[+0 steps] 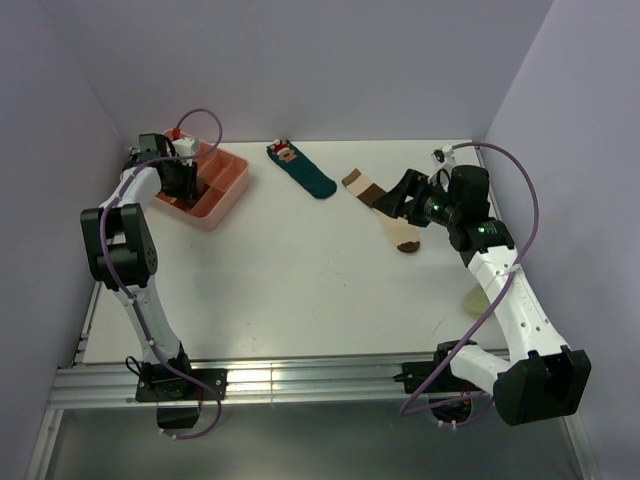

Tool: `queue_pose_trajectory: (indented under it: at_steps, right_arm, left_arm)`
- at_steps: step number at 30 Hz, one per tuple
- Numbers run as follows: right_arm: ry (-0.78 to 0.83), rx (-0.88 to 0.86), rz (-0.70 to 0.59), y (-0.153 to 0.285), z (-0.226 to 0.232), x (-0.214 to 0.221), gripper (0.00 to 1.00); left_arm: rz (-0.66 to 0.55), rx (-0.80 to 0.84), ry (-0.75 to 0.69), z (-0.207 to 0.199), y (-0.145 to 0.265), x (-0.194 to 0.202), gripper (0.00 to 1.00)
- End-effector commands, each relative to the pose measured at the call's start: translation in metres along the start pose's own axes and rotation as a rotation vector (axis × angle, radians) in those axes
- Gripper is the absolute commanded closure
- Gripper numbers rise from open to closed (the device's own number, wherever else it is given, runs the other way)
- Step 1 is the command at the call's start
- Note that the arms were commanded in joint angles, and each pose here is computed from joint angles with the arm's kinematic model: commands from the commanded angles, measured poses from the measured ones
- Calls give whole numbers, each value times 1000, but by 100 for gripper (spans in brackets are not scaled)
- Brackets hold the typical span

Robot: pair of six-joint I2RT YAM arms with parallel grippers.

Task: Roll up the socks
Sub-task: Place the sock in the storage box.

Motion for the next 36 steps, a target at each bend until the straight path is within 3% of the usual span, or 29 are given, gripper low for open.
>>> queue_pose_trajectory:
  at_steps: [1, 9, 19, 24, 36]
  right_arm:
    - [19, -21, -24, 1, 0, -3, 21]
    - [5, -36, -9, -3, -2, 0, 22]
    - [10, -40, 1, -4, -2, -4, 22]
    - [2, -54, 9, -7, -2, -3, 22]
    - [1, -65, 6, -5, -2, 0, 22]
  left_arm:
    - [26, 12, -22, 3, -10, 2, 86]
    - [48, 15, -19, 3, -12, 5, 67]
    - [119, -15, -29, 2, 5, 14, 65]
    - [101, -16, -30, 0, 10, 8, 52]
    - [71, -13, -31, -4, 22, -6, 41]
Point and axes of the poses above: each gripper's point midway between its finger pads, its own y axis back along the fingers, its own z axis along the line the jaws close on, x = y × z, the point moved 6 cm from there along y, back along the fingers, and after that the axes turned 9 degrees about y, right-handed, at the moved point
